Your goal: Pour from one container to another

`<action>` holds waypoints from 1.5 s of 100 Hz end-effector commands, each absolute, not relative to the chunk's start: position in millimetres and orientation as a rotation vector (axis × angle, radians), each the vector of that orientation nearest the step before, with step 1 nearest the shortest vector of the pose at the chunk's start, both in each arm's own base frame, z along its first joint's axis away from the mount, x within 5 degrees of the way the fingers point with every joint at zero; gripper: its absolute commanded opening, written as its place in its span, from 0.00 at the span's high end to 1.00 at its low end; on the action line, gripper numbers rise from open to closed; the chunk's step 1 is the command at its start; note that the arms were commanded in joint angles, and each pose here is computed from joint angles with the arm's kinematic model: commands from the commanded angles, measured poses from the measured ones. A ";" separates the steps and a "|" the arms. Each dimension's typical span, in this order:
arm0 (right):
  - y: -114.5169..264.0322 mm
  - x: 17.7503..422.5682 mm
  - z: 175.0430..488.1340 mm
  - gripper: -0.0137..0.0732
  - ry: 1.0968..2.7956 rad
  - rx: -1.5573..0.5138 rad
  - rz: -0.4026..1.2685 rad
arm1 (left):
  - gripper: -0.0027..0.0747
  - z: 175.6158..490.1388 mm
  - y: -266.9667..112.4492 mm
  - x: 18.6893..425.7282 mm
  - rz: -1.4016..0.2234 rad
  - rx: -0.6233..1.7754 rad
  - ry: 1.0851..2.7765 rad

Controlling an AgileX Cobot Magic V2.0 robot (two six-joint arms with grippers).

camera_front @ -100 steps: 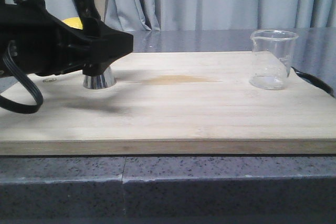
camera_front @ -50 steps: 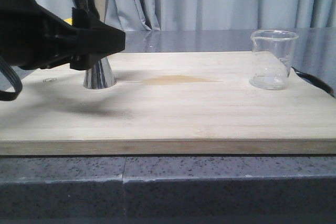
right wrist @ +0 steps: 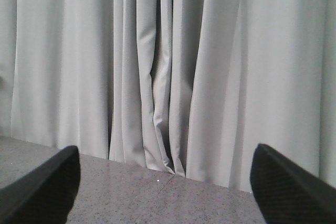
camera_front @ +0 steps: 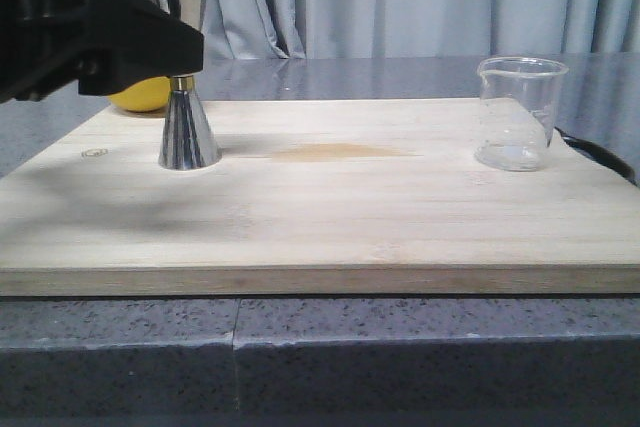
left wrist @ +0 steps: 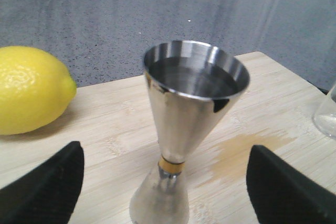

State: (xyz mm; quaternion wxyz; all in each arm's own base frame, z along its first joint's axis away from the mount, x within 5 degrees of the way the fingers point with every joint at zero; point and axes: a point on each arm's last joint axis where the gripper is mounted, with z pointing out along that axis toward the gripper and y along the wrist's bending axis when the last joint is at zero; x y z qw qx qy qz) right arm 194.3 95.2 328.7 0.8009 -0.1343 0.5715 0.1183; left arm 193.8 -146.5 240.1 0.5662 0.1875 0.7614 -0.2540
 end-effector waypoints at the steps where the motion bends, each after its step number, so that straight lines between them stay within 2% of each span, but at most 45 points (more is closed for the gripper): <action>1: 91.5 190.0 350.6 0.15 1.095 -0.252 0.248 | 0.21 264.0 -143.4 191.2 -0.643 0.385 1.695; 34: 91.3 189.6 351.9 0.15 1.090 -0.251 0.249 | 0.21 293.7 -123.3 165.0 -0.646 0.373 1.660; 51: 90.2 187.0 358.4 0.15 1.082 -0.252 0.250 | 0.22 312.5 -111.5 149.2 -0.665 0.355 1.581; 74: 73.5 182.7 385.8 0.15 1.137 -0.273 0.080 | 0.23 341.6 -92.8 128.5 -0.677 0.317 1.414; 83: 63.3 175.0 400.0 0.15 1.107 -0.250 0.029 | 0.23 352.6 -83.7 122.9 -0.623 0.319 1.349; 96: 47.8 157.4 417.6 0.15 1.093 -0.260 -0.053 | 0.23 369.1 -69.1 116.9 -0.489 0.326 1.261; 109: 30.6 135.4 426.5 0.15 1.092 -0.286 -0.173 | 0.23 384.1 -56.0 113.3 -0.428 0.267 1.210; 123: 14.0 98.0 437.8 0.15 1.027 -0.244 -0.211 | 0.23 394.5 -42.2 103.2 -0.369 0.216 1.179; 150: 4.9 36.1 433.9 0.15 1.015 -0.311 -0.271 | 0.23 397.5 -23.1 67.2 -0.256 0.216 1.158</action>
